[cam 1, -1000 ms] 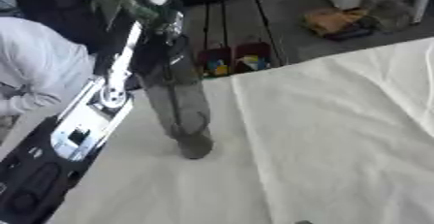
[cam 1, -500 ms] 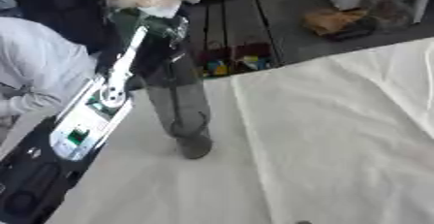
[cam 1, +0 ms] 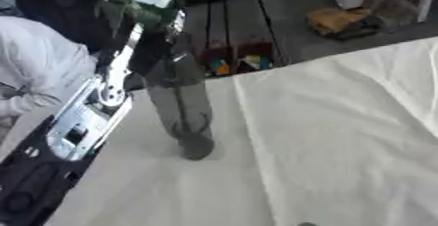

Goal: Arrange flowers into the vase.

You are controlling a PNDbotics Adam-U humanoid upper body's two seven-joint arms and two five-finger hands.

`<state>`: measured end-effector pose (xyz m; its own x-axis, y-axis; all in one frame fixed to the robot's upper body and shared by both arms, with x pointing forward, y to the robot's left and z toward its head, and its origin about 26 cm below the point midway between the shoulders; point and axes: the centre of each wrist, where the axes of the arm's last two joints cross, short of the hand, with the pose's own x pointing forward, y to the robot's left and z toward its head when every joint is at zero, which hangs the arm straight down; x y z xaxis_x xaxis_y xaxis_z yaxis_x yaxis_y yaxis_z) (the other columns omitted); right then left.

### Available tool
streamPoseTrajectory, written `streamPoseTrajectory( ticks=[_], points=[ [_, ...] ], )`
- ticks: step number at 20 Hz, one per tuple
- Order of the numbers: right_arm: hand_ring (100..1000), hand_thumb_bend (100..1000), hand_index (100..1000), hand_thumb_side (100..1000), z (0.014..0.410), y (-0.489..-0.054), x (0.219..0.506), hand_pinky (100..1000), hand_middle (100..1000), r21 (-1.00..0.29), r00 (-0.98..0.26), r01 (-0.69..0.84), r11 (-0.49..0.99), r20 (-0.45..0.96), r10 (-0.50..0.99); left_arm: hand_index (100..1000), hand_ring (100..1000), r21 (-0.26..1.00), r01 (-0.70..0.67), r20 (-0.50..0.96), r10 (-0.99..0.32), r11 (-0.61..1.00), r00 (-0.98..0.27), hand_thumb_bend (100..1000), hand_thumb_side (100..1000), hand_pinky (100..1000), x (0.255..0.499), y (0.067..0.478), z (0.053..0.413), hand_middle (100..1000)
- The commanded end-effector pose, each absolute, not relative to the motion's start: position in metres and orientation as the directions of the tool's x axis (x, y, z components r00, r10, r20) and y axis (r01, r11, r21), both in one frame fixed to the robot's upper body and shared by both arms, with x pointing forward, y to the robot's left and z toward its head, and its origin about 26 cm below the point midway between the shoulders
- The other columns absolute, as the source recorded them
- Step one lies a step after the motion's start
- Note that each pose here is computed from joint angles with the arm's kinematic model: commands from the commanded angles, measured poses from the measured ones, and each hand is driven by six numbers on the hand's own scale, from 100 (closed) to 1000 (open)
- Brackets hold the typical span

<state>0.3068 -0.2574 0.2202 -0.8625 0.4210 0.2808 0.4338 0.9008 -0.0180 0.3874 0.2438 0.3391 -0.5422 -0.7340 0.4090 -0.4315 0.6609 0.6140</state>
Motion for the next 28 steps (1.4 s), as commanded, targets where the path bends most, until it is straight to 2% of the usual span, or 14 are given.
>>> streamPoseTrajectory(
  ticks=[1, 3, 7, 12, 18, 28],
  points=[
    [662, 100, 661, 1000, 0.227, -0.258, 0.304, 662, 483, -0.005, -0.872, 0.428, 0.904, 0.262, 0.414, 912, 751, 0.606, -0.453, 0.395, -0.742, 0.654, -0.542, 100, 1000, 535, 0.383, 0.250, 0.347, 861],
    [661, 100, 661, 1000, 0.227, -0.258, 0.304, 661, 483, -0.004, -0.872, 0.428, 0.904, 0.261, 0.414, 936, 760, 0.613, -0.451, 0.394, -0.746, 0.648, -0.536, 100, 1000, 545, 0.384, 0.252, 0.347, 869],
    [661, 100, 661, 1000, 0.227, -0.258, 0.304, 662, 482, -0.001, -0.872, 0.426, 0.905, 0.266, 0.411, 1000, 814, 0.649, -0.446, 0.377, -0.770, 0.616, -0.515, 100, 1000, 644, 0.384, 0.256, 0.346, 907],
    [661, 100, 661, 1000, 0.226, -0.258, 0.304, 662, 481, -0.001, -0.873, 0.421, 0.907, 0.271, 0.405, 1000, 853, 0.688, -0.428, 0.368, -0.790, 0.586, -0.490, 100, 1000, 719, 0.384, 0.261, 0.349, 933],
    [662, 100, 661, 1000, 0.226, -0.258, 0.304, 662, 480, -0.002, -0.872, 0.421, 0.907, 0.274, 0.406, 1000, 845, 0.689, -0.400, 0.391, -0.775, 0.604, -0.497, 100, 1000, 713, 0.383, 0.262, 0.354, 921],
    [663, 100, 661, 1000, 0.225, -0.258, 0.304, 662, 479, 0.006, -0.867, 0.431, 0.902, 0.282, 0.412, 998, 827, 0.617, -0.342, 0.477, -0.683, 0.708, -0.553, 100, 1000, 690, 0.382, 0.255, 0.360, 901]
  ],
)
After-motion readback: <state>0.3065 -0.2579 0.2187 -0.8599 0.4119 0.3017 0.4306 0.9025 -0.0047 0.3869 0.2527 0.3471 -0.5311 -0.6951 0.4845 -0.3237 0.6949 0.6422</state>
